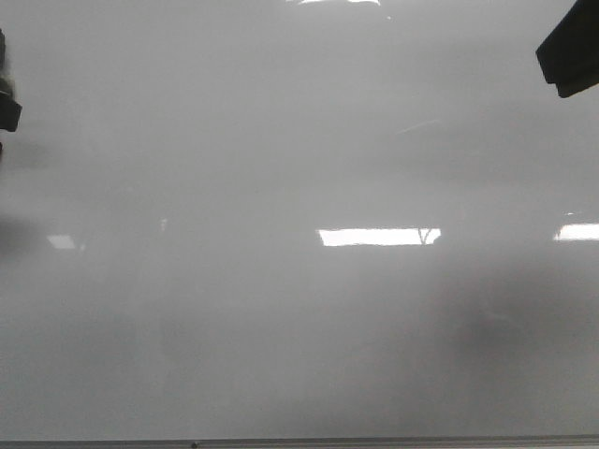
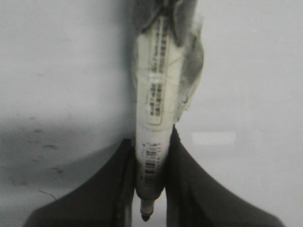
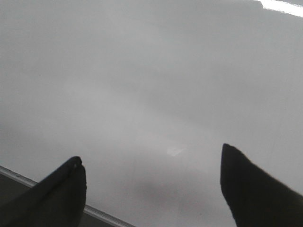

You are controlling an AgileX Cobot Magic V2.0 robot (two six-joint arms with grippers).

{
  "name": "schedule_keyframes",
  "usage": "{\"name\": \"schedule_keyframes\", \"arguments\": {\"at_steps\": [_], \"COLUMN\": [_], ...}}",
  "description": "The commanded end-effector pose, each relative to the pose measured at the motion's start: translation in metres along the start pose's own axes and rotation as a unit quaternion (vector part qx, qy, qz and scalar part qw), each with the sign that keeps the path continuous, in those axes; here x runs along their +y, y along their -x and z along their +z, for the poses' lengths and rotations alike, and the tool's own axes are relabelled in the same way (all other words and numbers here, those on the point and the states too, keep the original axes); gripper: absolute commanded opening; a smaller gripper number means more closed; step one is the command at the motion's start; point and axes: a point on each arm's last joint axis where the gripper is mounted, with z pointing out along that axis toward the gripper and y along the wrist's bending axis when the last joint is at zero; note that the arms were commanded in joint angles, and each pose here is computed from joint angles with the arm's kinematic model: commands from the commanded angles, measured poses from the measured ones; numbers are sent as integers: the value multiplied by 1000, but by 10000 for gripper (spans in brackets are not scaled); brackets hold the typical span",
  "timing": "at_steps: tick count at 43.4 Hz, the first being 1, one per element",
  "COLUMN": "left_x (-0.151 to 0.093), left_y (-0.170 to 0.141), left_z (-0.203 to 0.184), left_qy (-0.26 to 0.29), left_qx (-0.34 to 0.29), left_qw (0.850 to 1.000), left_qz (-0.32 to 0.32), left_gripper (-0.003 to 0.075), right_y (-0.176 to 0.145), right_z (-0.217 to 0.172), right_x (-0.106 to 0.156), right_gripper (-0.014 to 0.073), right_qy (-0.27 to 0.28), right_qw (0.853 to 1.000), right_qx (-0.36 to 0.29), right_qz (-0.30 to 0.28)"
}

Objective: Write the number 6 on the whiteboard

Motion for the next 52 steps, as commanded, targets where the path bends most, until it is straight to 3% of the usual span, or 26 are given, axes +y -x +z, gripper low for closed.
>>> {"name": "schedule_keyframes", "arguments": {"at_steps": [1, 10, 17, 24, 31, 36, 41, 47, 52], "left_x": [-5, -8, -24, -55, -93, -122, -152, -180, -197], "left_y": [25, 43, 53, 55, 53, 51, 46, 35, 27], "left_z": [-36, -89, -119, -134, -137, -133, -129, -123, -123], "left_qy": [-10, -18, -68, -174, -257, -290, -315, -319, -328], "left_qx": [-42, 29, 101, 120, 94, 97, 104, 114, 116], "left_qw": [999, 997, 973, 931, 881, 850, 816, 776, 753], "left_qz": [7, 71, 198, 297, 387, 429, 473, 533, 559], "left_gripper": [1, -20, -20, -20, -20, -20, -20, -20, -20], "right_y": [22, 41, 53, 54, 50, 44, 39, 39, 41], "right_z": [-10, -29, -43, -47, -43, -33, -23, -18, -15], "right_x": [0, 1, -6, -16, -13, -6, 7, 28, 44], "right_gripper": [601, 601, 601, 601, 601, 601, 590, 590, 590], "right_qy": [-1, 0, -25, -54, -31, 18, 105, 206, 244], "right_qw": [999, 1000, 999, 997, 995, 988, 972, 947, 929], "right_qx": [-41, 13, 34, 49, 80, 119, 147, 123, 103], "right_qz": [-4, -5, -9, -4, -43, -96, -153, -214, -259]}}
